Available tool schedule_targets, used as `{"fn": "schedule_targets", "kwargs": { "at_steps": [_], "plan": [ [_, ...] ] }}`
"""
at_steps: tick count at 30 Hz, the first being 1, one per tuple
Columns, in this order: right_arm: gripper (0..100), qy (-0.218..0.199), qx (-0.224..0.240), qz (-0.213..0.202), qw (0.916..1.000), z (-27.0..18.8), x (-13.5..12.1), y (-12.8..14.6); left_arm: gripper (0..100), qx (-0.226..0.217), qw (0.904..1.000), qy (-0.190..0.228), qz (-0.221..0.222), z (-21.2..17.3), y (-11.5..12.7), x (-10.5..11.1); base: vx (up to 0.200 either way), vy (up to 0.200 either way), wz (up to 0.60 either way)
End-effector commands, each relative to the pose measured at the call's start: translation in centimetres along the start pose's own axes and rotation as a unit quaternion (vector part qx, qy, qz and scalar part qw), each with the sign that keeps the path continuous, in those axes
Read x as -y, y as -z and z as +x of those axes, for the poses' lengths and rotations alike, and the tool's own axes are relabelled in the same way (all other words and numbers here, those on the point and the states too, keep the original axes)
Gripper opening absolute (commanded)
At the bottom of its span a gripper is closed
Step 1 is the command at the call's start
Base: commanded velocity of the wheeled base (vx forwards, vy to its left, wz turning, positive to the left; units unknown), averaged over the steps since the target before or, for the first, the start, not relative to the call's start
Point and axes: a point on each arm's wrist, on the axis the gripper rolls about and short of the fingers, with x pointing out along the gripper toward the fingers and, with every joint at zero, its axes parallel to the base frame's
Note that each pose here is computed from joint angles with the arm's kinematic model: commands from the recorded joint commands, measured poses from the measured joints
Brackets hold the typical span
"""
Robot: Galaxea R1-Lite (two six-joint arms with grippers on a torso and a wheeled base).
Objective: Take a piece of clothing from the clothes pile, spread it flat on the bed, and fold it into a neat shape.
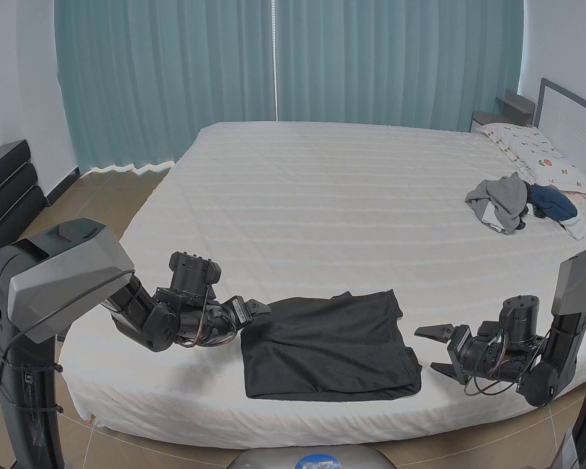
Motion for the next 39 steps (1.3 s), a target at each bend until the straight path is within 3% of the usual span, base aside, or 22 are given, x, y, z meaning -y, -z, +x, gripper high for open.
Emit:
{"fn": "schedule_targets", "kwargs": {
  "at_steps": [1,5,11,20,21,29,39],
  "plan": [
    [100,0.006,-0.010,-0.017,0.9998,-0.4,0.1,0.6,100,0.013,0.9999,0.001,0.001,-1.4,-0.3,0.5,0.000,0.000,0.00],
    [100,0.015,-0.017,-0.047,0.9986,-0.4,0.5,1.0,100,0.012,0.9998,-0.015,-0.002,-2.7,0.5,0.1,0.000,0.000,0.00],
    [100,0.030,0.000,-0.052,0.9982,-0.3,0.6,1.1,100,0.029,0.9989,-0.017,-0.031,-5.9,0.3,0.0,0.000,0.000,0.00],
    [100,0.037,-0.017,-0.072,0.9966,2.1,0.4,2.5,100,0.051,0.9975,-0.016,-0.047,-12.2,1.4,-0.7,0.000,0.000,0.00],
    [0,0.037,-0.016,-0.073,0.9965,2.2,0.4,2.6,100,0.051,0.9974,-0.017,-0.048,-12.4,1.4,-0.9,0.000,0.000,0.00],
    [0,0.070,-0.024,-0.102,0.9920,2.2,1.6,3.0,100,0.098,0.9926,-0.020,-0.070,-17.4,1.6,-2.4,0.000,0.000,0.00],
    [0,0.089,-0.021,-0.125,0.9879,0.8,2.2,3.1,100,0.113,0.9895,-0.032,-0.085,-19.8,1.5,-3.0,0.000,0.000,0.00]
  ]
}}
